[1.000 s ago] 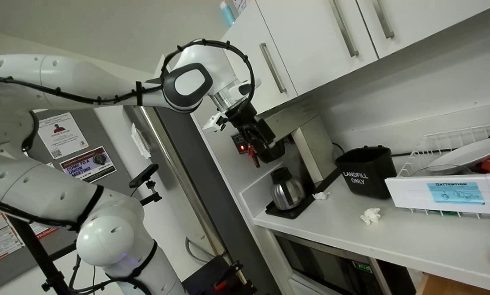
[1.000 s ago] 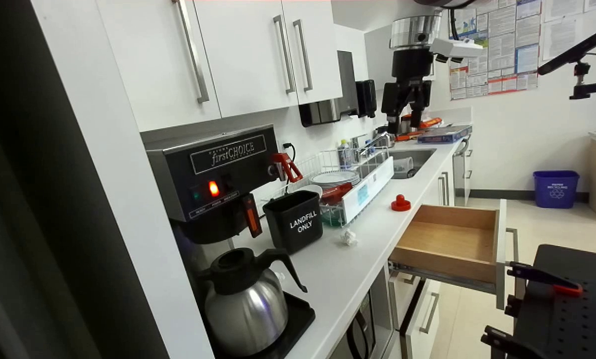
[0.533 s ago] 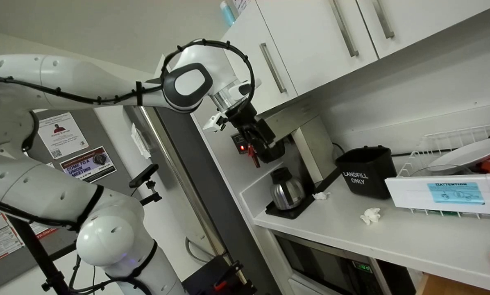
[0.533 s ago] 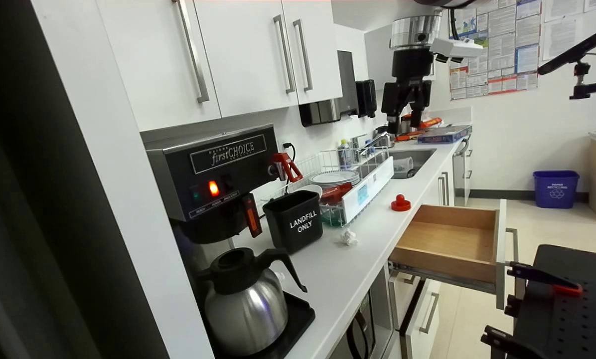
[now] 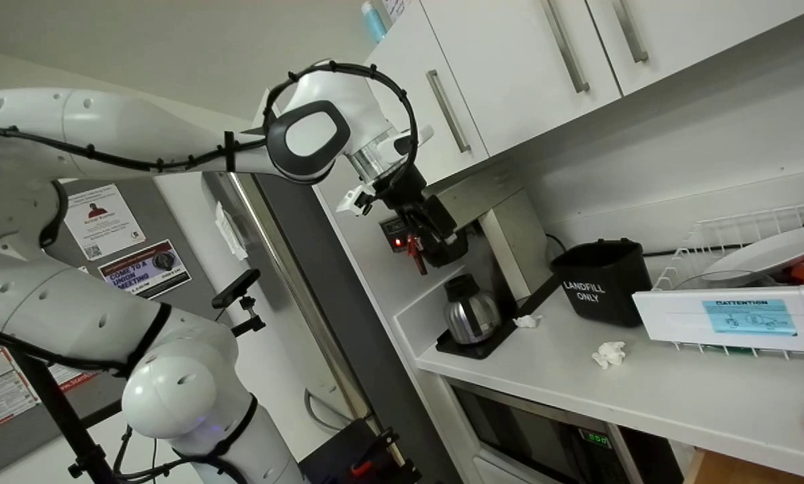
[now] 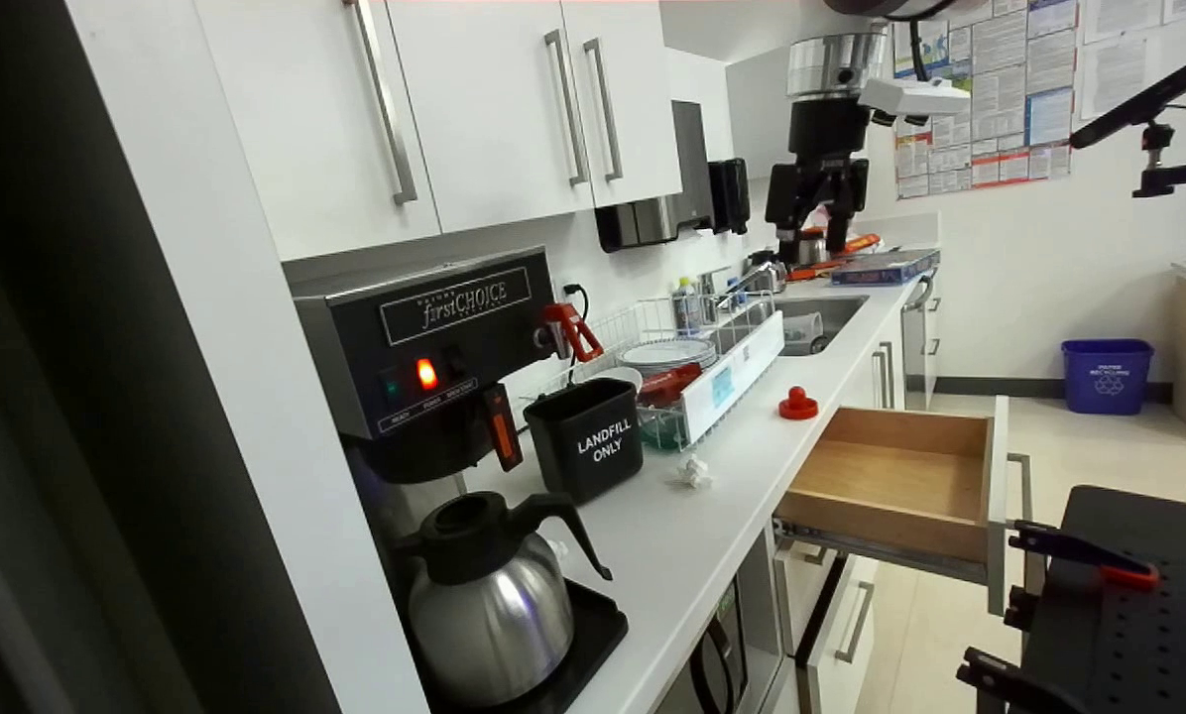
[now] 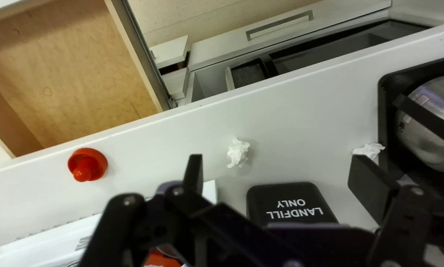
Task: Close the top drawer of the kitchen unit
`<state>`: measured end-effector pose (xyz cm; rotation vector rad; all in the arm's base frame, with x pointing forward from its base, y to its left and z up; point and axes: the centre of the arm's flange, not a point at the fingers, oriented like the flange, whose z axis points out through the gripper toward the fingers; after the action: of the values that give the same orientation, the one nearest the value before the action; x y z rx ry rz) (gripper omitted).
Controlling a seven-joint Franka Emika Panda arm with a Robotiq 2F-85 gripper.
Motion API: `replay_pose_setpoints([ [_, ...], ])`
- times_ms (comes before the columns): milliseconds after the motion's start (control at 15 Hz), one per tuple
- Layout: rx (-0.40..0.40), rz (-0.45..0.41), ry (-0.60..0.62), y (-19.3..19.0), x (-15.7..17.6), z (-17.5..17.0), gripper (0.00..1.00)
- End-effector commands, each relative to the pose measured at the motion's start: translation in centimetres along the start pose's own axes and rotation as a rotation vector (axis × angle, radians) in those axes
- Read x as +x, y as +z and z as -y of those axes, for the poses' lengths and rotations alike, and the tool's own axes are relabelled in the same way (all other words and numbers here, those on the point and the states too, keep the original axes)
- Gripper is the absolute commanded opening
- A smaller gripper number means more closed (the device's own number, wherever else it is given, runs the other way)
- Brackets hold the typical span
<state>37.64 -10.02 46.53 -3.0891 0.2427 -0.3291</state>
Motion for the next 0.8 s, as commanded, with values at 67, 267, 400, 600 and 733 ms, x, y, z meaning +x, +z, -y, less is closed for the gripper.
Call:
replay_pose_setpoints([
  [67, 0.004, -0.024, 0.210, 1.2, 0.7, -9.5, 1.00],
  [267, -0.001, -0.023, 0.364, 3.1, 0.0, -17.5, 1.00],
  [400, -0.017, -0.018, 0.453, 4.7, -0.9, -22.5, 1.00],
  [600, -0.044, 0.020, 0.563, 7.7, -2.6, -28.3, 1.00],
  [733, -0.053, 0.069, 0.623, 10.3, -4.1, -30.5, 1.00],
])
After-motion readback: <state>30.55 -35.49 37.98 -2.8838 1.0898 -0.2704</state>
